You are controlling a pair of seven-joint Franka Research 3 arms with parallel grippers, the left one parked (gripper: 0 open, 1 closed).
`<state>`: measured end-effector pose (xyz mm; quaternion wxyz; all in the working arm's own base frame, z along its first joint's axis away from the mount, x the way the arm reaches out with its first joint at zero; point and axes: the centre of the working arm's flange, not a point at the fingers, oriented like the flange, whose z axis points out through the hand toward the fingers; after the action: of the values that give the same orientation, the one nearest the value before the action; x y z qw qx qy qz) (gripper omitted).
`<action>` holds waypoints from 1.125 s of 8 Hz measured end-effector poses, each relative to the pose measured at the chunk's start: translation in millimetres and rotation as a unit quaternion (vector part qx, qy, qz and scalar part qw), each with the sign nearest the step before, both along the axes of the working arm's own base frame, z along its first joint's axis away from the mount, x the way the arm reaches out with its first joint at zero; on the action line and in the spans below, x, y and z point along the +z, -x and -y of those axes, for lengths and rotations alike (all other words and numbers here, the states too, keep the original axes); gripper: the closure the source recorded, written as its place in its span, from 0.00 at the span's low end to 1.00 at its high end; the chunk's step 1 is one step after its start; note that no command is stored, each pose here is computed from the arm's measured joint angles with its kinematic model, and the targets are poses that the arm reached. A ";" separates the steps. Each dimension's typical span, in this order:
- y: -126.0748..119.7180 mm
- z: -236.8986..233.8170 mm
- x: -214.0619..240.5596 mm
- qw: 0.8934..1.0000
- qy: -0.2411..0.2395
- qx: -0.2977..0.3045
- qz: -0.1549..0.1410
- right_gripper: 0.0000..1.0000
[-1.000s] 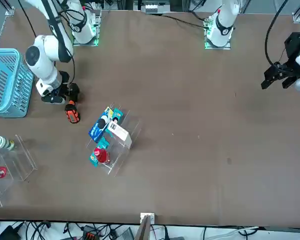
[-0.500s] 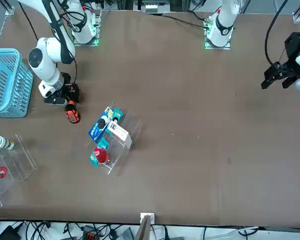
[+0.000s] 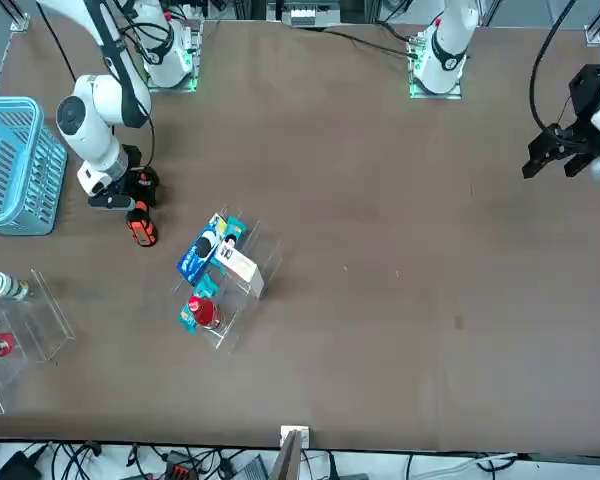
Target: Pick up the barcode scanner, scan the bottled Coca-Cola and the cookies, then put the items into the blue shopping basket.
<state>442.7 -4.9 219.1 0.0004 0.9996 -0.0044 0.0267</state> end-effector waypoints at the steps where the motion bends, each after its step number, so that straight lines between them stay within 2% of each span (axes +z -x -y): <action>1: -5.0 0.0 7.3 1.000 0.000 0.003 0.010 0.56; 3: -16.4 -2.4 38.8 0.999 0.002 0.010 0.042 0.56; 4: -22.3 -6.8 59.6 0.999 0.002 0.020 0.046 0.56; 7: -54.0 -15.3 131.2 0.999 0.002 0.036 0.015 0.56; 9: -72.4 -22.1 172.4 0.998 -0.049 0.023 -0.006 0.56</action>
<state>515.1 17.2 391.5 -0.0497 0.9984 0.0175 0.0207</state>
